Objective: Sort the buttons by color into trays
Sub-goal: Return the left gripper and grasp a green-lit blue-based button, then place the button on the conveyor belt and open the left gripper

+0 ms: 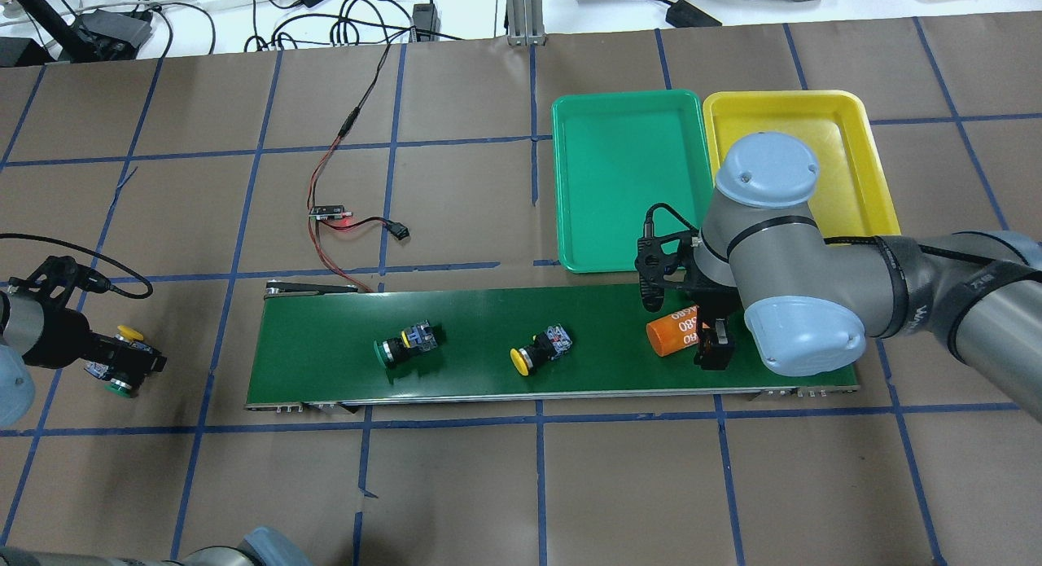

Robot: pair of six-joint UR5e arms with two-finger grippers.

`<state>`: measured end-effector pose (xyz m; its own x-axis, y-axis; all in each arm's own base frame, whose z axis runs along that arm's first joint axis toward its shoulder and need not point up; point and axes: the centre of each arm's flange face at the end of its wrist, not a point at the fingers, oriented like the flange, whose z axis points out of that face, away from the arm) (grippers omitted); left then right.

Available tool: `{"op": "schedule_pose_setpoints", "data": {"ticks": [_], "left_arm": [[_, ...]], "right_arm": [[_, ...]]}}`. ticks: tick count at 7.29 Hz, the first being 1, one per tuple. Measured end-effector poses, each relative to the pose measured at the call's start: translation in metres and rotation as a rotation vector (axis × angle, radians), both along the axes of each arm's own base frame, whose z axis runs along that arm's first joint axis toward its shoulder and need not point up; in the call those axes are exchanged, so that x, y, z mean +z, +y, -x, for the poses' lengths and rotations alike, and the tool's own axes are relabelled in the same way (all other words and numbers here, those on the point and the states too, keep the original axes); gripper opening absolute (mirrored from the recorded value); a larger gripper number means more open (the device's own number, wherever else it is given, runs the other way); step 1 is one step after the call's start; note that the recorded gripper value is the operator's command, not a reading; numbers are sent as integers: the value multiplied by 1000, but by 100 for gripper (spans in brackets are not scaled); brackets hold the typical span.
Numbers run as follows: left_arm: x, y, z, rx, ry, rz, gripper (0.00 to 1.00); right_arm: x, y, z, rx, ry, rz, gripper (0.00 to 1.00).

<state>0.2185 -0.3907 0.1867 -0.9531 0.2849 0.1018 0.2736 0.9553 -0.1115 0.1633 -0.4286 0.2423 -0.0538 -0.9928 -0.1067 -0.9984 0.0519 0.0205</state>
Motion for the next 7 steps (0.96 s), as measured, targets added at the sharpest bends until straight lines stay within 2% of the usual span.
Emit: {"op": "schedule_pose_setpoints", "data": {"ticks": [1,4,7], "left_arm": [[-7,3,-4,22,12,-16,92],[-17,6,-5,44,30,-36,91],[-23,16,9,100,51,-59,91]], "right_arm": [[0,0,0,0,0,-2,100],[0,1,1,-1,1,-1,100],[5,-1,5,-4,1,11,100]]}}
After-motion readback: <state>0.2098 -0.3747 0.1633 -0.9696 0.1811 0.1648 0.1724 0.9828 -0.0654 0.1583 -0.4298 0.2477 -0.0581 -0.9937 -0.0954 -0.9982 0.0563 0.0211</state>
